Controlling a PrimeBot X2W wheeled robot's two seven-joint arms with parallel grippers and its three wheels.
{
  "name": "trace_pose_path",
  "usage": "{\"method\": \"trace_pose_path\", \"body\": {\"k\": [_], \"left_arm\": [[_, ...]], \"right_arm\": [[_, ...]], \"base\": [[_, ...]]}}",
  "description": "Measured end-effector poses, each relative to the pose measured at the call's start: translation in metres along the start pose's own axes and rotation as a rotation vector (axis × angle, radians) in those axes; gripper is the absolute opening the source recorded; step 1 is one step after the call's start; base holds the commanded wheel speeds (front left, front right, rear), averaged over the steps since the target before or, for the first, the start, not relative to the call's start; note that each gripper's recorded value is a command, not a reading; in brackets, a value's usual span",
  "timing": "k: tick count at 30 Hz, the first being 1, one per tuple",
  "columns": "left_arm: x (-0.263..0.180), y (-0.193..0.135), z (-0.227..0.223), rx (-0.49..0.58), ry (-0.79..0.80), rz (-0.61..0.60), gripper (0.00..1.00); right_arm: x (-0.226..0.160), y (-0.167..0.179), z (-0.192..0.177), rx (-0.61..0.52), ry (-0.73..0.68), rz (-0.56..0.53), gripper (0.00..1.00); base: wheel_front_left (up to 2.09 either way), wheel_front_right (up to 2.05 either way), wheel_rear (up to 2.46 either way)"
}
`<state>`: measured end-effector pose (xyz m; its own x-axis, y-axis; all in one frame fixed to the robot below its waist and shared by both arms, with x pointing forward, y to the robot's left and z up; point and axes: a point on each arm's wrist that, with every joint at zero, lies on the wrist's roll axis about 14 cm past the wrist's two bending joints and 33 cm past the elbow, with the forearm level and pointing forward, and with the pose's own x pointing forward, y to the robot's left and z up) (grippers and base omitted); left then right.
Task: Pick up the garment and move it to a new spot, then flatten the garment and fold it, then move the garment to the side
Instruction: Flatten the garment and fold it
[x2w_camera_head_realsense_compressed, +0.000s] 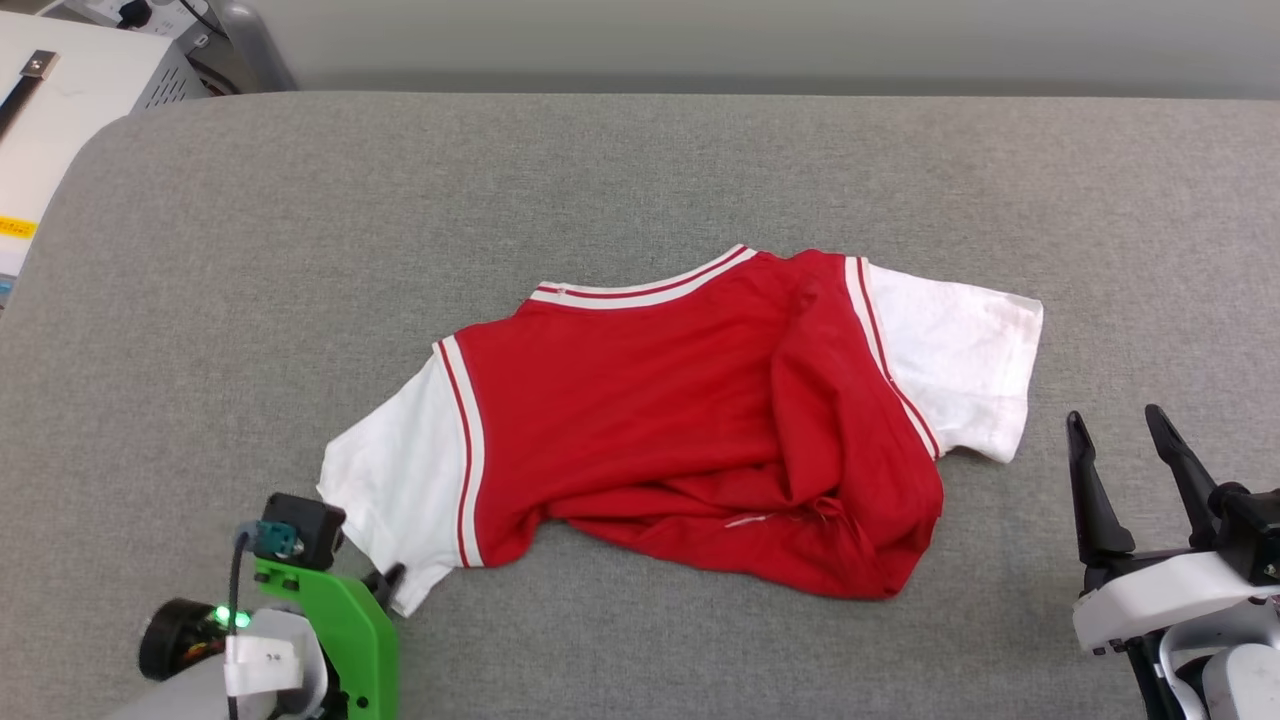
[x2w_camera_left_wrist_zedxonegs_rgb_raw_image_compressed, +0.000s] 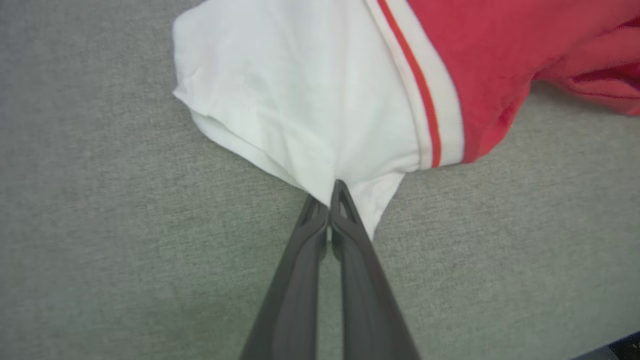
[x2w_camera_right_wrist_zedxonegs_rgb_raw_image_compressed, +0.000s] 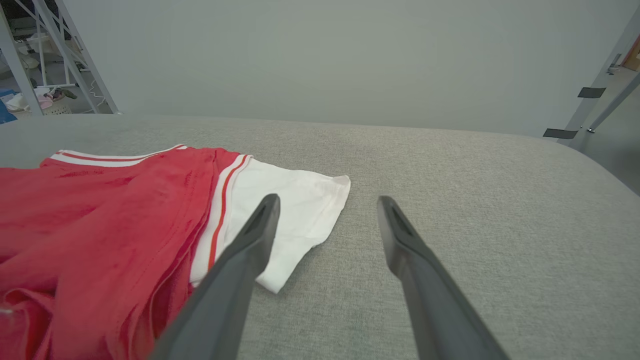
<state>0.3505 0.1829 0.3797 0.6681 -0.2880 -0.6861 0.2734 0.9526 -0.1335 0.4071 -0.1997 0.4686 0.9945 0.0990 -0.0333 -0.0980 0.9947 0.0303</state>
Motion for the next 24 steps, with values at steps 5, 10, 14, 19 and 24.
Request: {"method": "trace_pose_path", "body": {"k": [5,10,14,19,24], "left_arm": [[0.005,-0.009,-0.013,-0.047,0.010,-0.014,0.00],[0.004,0.004,0.003,-0.040,-0.110,0.058,1.00],[-0.006,0.021,0.038,-0.002,-0.290,0.160,1.00],[-0.023,0.025,0.075,0.003,-0.449,0.235,1.00],[-0.047,0.027,0.119,0.035,-0.637,0.316,1.00]], "right_arm": [[-0.002,-0.004,0.002,-0.009,0.000,-0.007,1.00],[-0.002,-0.007,0.012,-0.028,-0.015,-0.005,1.00],[0.001,-0.013,0.032,-0.063,-0.053,0.001,1.00],[0.022,-0.022,0.074,-0.152,-0.119,0.027,1.00],[0.049,-0.015,0.097,-0.240,-0.048,0.106,1.00]], "base": [[0.00,0.00,0.00],[0.00,0.00,0.00],[0.00,0.00,0.00],[0.00,0.00,0.00],[0.00,0.00,0.00]]}}
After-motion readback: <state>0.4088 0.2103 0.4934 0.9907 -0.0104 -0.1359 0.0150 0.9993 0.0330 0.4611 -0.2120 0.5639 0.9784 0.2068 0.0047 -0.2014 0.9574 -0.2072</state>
